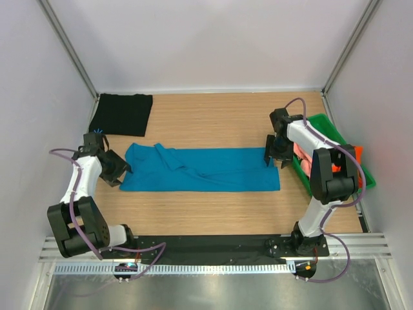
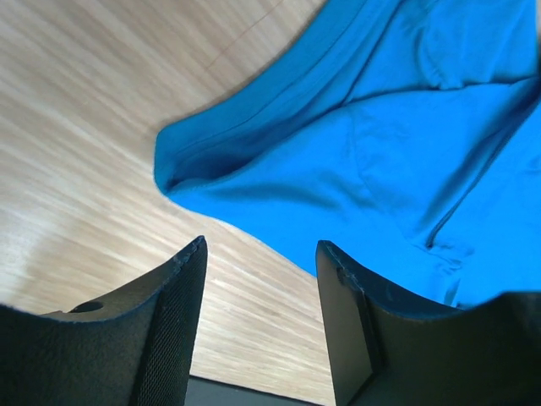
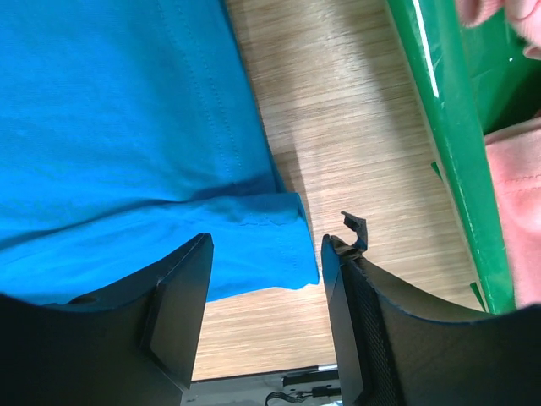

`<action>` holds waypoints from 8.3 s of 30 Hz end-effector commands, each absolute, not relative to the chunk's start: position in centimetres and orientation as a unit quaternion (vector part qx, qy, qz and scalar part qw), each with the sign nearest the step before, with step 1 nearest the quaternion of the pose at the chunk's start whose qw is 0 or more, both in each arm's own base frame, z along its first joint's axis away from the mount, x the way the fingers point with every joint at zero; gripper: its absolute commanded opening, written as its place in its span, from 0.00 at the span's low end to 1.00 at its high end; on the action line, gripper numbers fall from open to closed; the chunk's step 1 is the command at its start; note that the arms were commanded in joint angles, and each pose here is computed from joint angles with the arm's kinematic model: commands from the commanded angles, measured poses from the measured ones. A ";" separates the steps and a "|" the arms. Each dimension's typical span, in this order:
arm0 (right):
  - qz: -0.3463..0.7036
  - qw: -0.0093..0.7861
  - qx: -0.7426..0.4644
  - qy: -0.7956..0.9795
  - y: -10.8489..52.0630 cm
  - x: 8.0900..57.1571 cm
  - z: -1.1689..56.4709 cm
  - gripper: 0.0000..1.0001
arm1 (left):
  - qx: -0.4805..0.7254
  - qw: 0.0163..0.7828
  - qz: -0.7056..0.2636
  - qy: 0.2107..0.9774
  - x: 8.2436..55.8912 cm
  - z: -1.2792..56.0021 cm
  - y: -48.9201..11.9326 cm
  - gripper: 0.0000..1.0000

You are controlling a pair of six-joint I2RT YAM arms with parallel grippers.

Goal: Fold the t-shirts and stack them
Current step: Fold the tshirt

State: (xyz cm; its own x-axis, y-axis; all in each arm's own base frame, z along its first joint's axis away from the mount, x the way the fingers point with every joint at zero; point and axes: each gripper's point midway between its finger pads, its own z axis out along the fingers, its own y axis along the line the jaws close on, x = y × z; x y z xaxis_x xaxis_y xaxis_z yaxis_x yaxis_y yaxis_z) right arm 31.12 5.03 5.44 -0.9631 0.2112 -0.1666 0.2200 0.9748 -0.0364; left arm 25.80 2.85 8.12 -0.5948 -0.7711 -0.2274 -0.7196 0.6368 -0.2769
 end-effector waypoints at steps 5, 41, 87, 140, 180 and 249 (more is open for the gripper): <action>-0.043 0.086 0.096 0.991 4.4 31.0 5.5 0.59 | -0.436 0.133 -0.041 0.889 23.5 6.8 3.5 0.54; -0.039 0.070 0.067 0.995 4.6 31.8 3.6 0.57 | -0.482 0.072 0.003 0.873 22.9 1.7 5.1 0.09; 0.023 0.098 0.029 0.995 9.0 29.5 8.8 0.56 | -0.349 0.210 -0.291 0.865 35.4 11.0 -6.9 0.56; 0.052 0.086 0.025 0.995 9.9 28.5 7.8 0.57 | -0.374 0.203 -0.175 0.888 40.7 6.2 -6.6 0.39; 0.047 0.083 0.021 0.995 9.7 28.3 7.6 0.58 | -0.374 0.170 -0.168 0.896 40.3 2.5 -7.0 0.15; 0.436 0.175 0.073 0.880 46.3 31.5 9.9 0.47 | -0.281 0.186 -0.193 0.921 34.2 6.8 -6.2 0.38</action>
